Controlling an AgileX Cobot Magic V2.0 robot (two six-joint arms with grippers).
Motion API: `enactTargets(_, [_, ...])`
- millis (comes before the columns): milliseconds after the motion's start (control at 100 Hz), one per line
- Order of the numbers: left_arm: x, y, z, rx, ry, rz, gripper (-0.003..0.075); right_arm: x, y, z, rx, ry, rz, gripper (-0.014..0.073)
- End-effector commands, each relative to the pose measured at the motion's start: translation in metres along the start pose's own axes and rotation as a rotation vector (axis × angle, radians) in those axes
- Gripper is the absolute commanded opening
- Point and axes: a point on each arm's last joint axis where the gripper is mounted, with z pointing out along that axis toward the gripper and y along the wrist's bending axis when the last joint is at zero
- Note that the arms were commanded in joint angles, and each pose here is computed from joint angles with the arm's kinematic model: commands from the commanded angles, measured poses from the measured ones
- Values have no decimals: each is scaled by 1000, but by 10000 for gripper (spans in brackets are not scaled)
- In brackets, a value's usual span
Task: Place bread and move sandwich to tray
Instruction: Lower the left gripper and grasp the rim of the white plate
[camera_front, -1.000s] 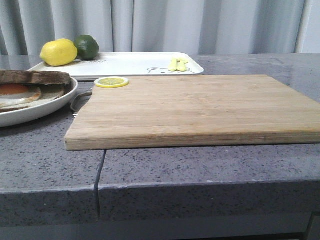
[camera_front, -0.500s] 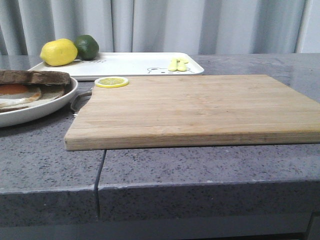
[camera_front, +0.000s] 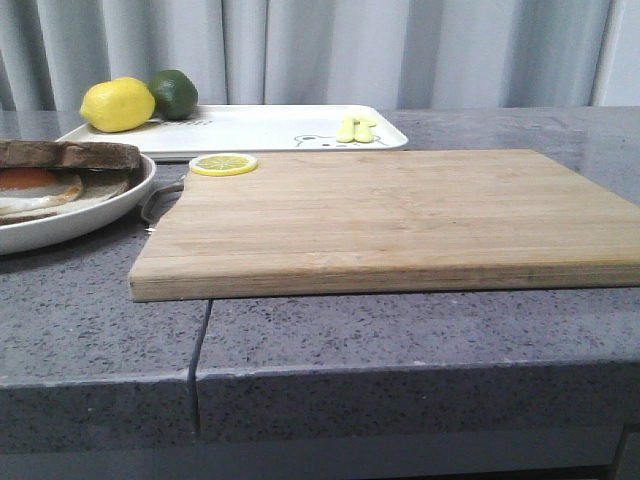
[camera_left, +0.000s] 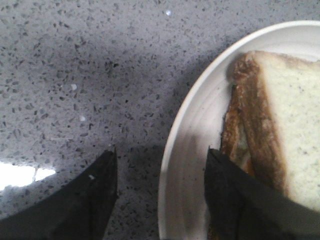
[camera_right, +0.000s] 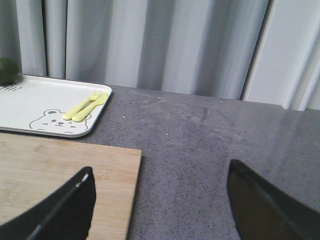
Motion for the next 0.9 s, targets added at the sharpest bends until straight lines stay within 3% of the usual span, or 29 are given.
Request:
enactTargets(0, [-12, -5, -13, 26, -88, -14, 366, -15, -3, -1, 35, -103, -5, 549])
enactTargets(890, [-11, -5, -11, 27, -79, -15, 366, -15, -3, -1, 35, -103, -5, 549])
